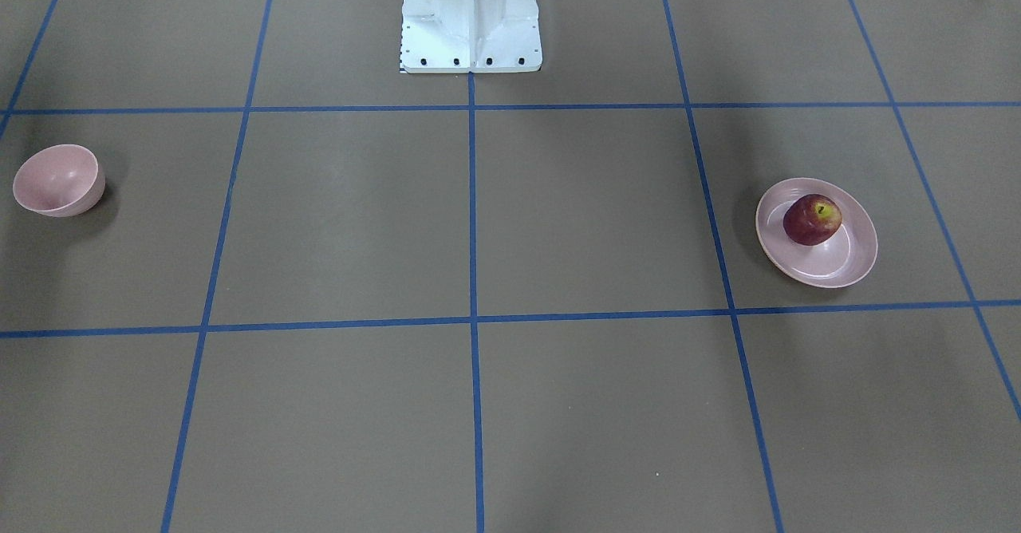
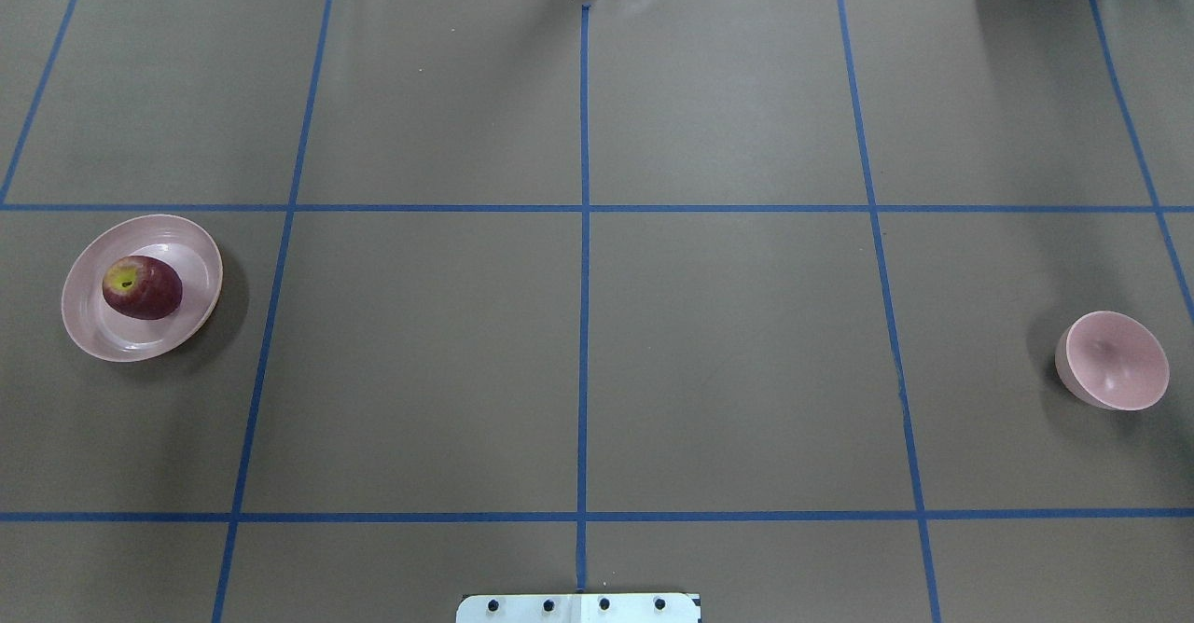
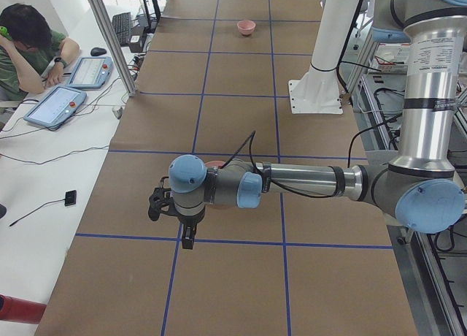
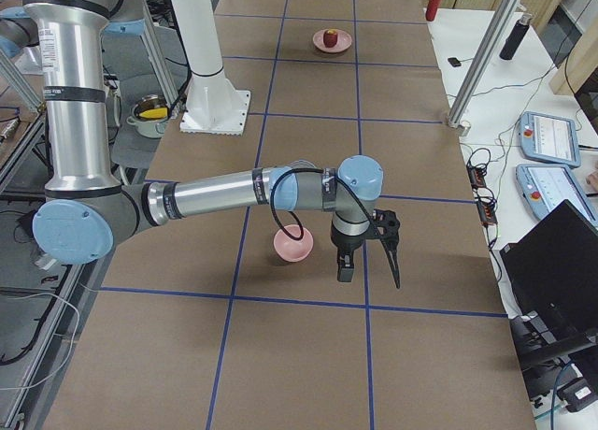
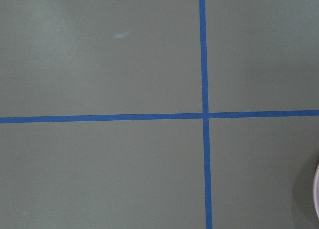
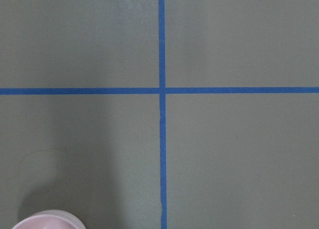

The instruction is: Move apple from plate to bowl

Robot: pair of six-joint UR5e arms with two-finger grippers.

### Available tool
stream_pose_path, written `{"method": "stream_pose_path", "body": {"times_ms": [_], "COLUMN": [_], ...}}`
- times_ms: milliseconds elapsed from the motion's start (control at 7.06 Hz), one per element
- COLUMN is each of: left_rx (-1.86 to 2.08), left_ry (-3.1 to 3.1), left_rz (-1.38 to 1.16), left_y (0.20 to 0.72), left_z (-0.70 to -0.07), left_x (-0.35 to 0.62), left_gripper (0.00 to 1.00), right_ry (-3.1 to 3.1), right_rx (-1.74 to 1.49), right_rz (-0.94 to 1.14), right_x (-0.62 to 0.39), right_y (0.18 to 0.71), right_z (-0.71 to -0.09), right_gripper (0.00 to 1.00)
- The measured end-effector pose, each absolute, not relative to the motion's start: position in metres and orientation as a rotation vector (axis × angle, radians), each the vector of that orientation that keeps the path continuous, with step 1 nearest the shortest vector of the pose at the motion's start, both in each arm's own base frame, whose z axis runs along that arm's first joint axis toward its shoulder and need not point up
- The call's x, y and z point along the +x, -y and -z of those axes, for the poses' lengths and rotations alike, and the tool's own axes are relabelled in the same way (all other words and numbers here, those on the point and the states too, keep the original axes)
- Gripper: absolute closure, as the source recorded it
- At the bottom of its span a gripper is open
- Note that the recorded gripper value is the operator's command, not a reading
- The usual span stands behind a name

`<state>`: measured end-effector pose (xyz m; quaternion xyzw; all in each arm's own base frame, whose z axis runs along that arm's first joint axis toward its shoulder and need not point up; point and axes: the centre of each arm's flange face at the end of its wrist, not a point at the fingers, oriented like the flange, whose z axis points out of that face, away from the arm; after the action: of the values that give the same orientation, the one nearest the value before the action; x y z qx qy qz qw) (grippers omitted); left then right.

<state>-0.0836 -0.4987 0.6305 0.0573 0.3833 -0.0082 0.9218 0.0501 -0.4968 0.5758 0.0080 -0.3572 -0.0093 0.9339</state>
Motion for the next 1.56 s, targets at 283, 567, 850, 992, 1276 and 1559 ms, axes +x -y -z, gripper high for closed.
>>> {"method": "stream_pose_path", "body": {"times_ms": [283,567,850,992,1276,1559], "left_rx": [0.123,0.129,0.123,0.122,0.123,0.123], "left_ry": [-0.792,-0.793,-0.795,-0.795,-0.795,-0.795], "left_rz": [0.011,0.002,-0.007,-0.009,-0.01,-0.011], "left_y": [0.499,0.5,0.501,0.501,0.502,0.502], "left_z": [-0.628,-0.625,-0.625,-0.624,-0.624,-0.624], "left_x": [-0.083,-0.081,-0.075,-0.073,-0.073,-0.072], "left_gripper": [0.01,0.01,0.01,0.01,0.01,0.01], "right_ry": [0.849,0.943,0.97,0.978,0.967,0.947], "right_rx": [0.067,0.094,0.085,0.072,0.022,-0.011], "right_rz": [0.075,0.16,0.168,0.164,0.177,0.203], "right_x": [0.029,-0.004,-0.033,-0.045,-0.067,-0.089], "right_y": [0.482,0.458,0.427,0.411,0.397,0.4], "right_z": [-0.58,-0.59,-0.607,-0.618,-0.64,-0.651], "right_gripper": [0.0,0.0,0.0,0.0,0.0,0.0]}}
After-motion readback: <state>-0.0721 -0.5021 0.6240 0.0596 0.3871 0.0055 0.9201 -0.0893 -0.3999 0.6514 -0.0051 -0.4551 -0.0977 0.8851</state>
